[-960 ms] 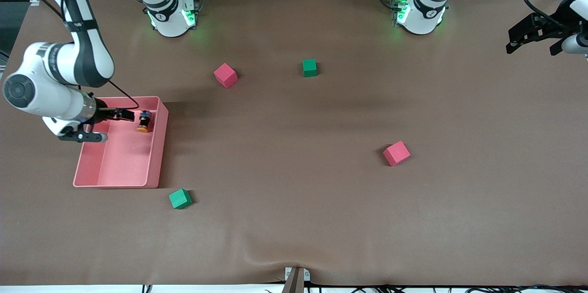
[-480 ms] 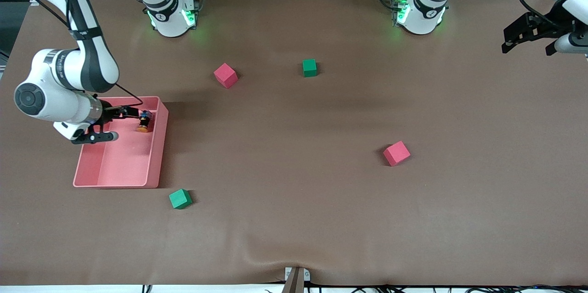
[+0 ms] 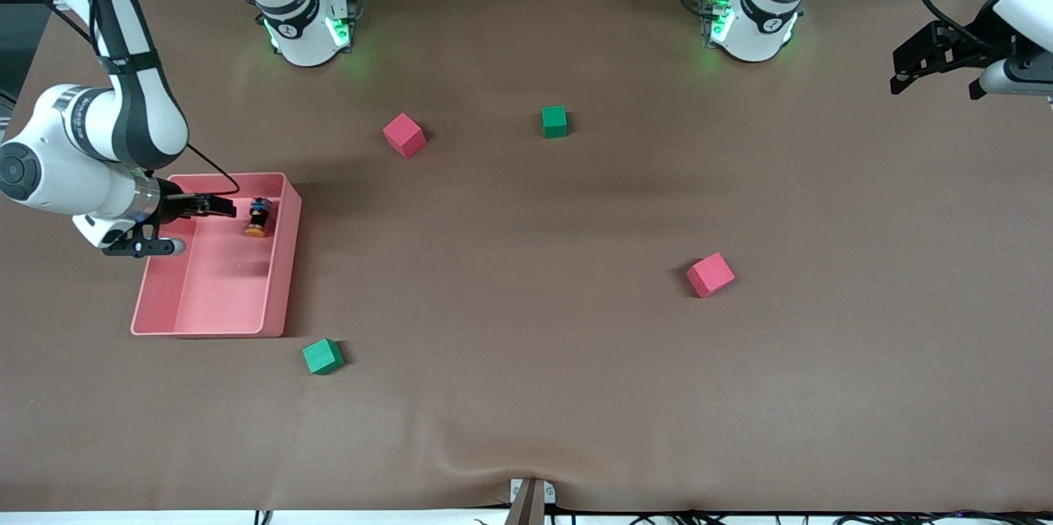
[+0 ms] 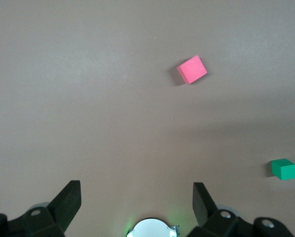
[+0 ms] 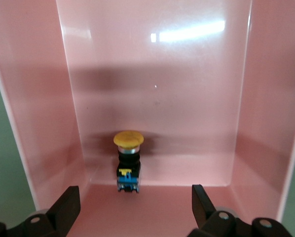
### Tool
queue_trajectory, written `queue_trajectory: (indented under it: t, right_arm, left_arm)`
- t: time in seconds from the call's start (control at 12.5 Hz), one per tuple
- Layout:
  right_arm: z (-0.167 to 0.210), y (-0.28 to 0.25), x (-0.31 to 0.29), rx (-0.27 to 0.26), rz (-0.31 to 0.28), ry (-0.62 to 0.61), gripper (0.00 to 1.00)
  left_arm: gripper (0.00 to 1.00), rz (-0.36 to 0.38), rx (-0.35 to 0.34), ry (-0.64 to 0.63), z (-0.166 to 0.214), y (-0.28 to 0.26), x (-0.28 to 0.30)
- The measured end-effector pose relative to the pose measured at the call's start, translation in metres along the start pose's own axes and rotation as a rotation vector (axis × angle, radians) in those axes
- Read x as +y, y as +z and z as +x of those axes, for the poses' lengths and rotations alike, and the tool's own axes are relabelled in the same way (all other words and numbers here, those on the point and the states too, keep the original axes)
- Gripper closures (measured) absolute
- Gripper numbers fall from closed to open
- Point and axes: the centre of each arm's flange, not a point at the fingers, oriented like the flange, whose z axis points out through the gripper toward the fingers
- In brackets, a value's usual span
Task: Place and upright button with both arms
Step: 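Lower the right gripper and close it on the button's blue base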
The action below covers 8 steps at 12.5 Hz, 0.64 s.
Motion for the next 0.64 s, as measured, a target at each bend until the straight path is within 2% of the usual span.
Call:
queue_trajectory:
  t: [0.16,0.24,0.64]
  right_arm:
    - [-0.005,0.025,-0.009,0.044,-0.011,0.002,0.00]
    - [-0.009,0.037,-0.013,0.049,-0.015,0.004,0.00]
    - [-0.019,0.071,-0.011,-0.001,-0.012,0.011,0.00]
  left_arm:
    - [0.00,0.000,-0.004,0.000,-0.001,0.000,0.000]
    - [0.00,0.000,-0.006,-0.001,-0.001,-0.001,0.000]
    - [0.00,0.000,-0.006,-0.005,-0.002,-0.002,-0.001]
